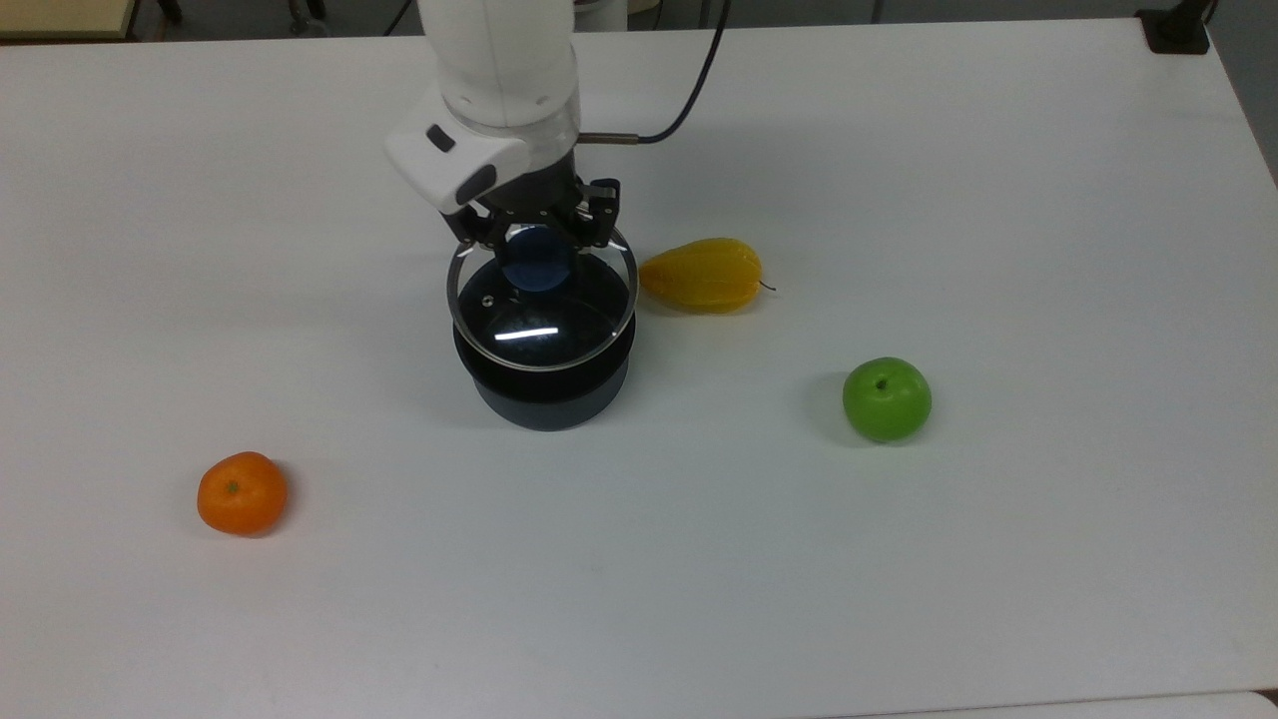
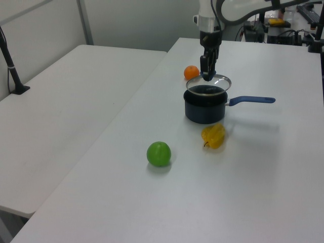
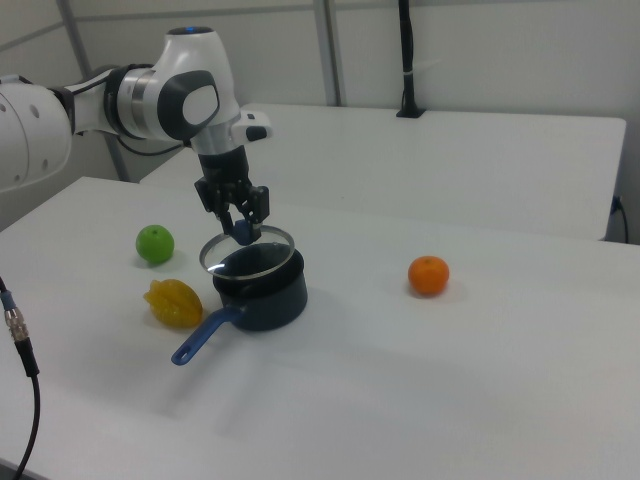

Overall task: Close lid
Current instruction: 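Lower the lid onto the saucepan rim and open the gripper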

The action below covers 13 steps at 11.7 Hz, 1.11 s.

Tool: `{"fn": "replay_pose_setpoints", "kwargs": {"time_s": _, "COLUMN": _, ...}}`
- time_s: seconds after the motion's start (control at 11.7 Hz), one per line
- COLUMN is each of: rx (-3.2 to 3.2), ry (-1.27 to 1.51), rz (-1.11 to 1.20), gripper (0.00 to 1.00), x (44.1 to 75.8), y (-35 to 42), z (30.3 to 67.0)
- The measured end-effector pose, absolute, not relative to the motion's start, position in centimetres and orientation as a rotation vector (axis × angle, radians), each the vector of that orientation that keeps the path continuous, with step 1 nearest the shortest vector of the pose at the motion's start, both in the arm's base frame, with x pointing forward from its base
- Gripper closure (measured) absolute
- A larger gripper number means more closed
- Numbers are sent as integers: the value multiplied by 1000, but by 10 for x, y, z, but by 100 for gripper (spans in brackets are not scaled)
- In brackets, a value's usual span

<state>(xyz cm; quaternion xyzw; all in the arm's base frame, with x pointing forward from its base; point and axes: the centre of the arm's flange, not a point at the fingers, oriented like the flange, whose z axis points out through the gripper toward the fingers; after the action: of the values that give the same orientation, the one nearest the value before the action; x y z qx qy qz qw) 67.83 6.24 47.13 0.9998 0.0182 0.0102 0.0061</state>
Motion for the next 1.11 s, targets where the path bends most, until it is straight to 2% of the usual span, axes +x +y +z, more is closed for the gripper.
{"fn": "replay_pose_setpoints", "kwargs": {"time_s": 0.34, "rx": 3107, "ry": 72, "rz": 37, "gripper": 39, "x": 687, "y": 72, "z": 448}}
{"fn": "replay_pose_setpoints", "kwargs": {"time_s": 1.11, "rx": 3085, "ry": 56, "rz": 65, "gripper": 39, "x": 694, "y": 71, "z": 430}}
